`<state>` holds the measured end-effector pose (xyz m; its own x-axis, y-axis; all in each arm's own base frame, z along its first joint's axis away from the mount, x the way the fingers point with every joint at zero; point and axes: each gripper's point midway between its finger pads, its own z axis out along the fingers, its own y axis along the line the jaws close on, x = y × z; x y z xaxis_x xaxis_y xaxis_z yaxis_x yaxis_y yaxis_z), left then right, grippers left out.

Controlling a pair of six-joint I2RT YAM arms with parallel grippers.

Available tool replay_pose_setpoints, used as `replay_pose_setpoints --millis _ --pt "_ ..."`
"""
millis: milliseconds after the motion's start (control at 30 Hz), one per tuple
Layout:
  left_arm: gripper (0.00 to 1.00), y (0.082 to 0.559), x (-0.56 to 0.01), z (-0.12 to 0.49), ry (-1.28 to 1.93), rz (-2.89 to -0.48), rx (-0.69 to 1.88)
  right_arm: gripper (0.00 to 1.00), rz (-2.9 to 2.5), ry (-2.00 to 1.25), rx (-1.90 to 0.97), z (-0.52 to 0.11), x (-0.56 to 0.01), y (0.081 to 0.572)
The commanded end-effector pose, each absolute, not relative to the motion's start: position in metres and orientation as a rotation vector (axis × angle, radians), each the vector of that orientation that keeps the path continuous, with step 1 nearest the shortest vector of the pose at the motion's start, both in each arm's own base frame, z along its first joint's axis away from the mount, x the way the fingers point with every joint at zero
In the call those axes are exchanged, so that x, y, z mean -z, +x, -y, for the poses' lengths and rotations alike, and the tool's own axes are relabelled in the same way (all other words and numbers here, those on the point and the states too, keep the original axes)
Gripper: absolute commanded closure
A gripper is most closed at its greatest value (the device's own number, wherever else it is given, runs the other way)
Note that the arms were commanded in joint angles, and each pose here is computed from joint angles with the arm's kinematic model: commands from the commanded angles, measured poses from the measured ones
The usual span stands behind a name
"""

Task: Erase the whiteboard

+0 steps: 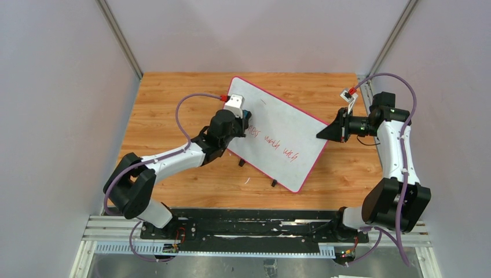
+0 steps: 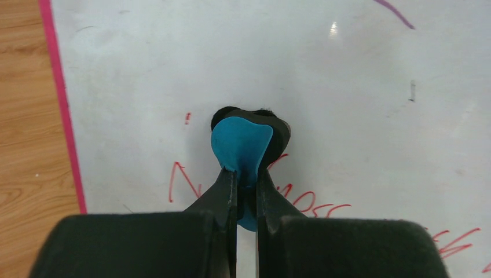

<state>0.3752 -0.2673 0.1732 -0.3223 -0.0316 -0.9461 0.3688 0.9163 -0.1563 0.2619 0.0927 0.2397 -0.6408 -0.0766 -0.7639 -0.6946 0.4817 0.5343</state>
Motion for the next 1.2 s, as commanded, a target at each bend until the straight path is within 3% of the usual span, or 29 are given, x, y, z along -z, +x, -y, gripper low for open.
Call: replay_pose_setpoints --millis 0,633,1167 --pt "1.00 0.363 -0.201 0.301 0.290 -1.797 0.536 0.99 -2.039 -0.710 -1.132 -0.095 -0.236 0.259" --pt "1.00 0.409 -0.190 0.207 0.155 -1.848 0.291 1.00 -2.031 -0.722 -1.133 -0.095 -0.237 0.257" --pt "1.00 0.375 -0.148 0.276 0.245 -1.921 0.501 0.99 -2.026 -0.722 -1.137 -0.096 -0.239 0.257"
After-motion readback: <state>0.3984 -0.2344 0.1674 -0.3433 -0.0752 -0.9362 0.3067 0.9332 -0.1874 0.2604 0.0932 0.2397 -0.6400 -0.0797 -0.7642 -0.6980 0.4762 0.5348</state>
